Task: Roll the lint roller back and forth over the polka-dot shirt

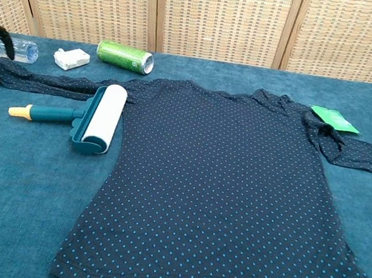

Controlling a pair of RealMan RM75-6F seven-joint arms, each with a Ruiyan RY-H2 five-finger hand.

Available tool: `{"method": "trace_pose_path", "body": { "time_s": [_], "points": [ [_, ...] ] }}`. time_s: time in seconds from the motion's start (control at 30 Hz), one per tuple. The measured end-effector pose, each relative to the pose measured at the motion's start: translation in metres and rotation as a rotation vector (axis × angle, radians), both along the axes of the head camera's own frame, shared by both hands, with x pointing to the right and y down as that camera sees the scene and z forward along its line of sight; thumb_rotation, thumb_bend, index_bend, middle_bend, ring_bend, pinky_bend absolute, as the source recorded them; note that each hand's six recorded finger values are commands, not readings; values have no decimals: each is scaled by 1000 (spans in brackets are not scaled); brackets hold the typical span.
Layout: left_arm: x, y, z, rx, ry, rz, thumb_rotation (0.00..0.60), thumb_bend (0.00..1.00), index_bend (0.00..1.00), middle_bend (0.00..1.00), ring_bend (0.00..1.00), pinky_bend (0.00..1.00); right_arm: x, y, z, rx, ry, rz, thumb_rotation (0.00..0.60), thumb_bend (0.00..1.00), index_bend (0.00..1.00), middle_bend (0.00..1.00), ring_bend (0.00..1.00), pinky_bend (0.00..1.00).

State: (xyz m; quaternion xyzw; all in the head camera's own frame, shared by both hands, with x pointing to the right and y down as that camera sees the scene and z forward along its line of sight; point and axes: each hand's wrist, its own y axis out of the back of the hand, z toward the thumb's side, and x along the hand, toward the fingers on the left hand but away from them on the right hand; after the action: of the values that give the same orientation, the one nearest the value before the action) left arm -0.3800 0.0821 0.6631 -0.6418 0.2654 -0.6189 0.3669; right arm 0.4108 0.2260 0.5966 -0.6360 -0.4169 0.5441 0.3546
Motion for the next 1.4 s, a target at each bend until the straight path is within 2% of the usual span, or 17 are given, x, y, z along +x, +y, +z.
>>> {"method": "trace_pose_path", "body": {
  "time_s": [0.17,0.3,0.47,0.8,1.07,1.23,1.3,1.4],
  "points": [
    [11,-15,18,-23,-41,20,600,223,339,776,691,699,3,-1,3,-3,7,8,600,30,0,0,0,0],
    [19,-21,30,-46,-58,25,600,307,353,776,691,699,5,-2,4,-5,14,12,600,30,0,0,0,0],
    [27,-24,46,-77,-67,24,600,307,398,776,691,699,6,-2,8,-12,22,14,600,30,0,0,0,0],
    [46,-25,84,-134,-96,44,600,306,439,776,691,699,10,-3,13,-21,33,26,600,30,0,0,0,0],
    [54,-19,96,-157,-96,62,600,306,450,776,691,699,12,-4,13,-19,33,32,600,30,0,0,0,0],
    [55,-16,101,-162,-110,74,600,317,515,776,691,699,11,-4,12,-14,28,30,600,30,0,0,0,0],
    [55,-14,104,-168,-119,79,600,357,548,776,692,699,11,-4,12,-12,27,29,600,30,0,0,0,0],
    [56,-11,106,-174,-126,85,600,531,653,786,701,699,10,-4,11,-10,24,27,600,30,0,0,0,0]
  ]
}}
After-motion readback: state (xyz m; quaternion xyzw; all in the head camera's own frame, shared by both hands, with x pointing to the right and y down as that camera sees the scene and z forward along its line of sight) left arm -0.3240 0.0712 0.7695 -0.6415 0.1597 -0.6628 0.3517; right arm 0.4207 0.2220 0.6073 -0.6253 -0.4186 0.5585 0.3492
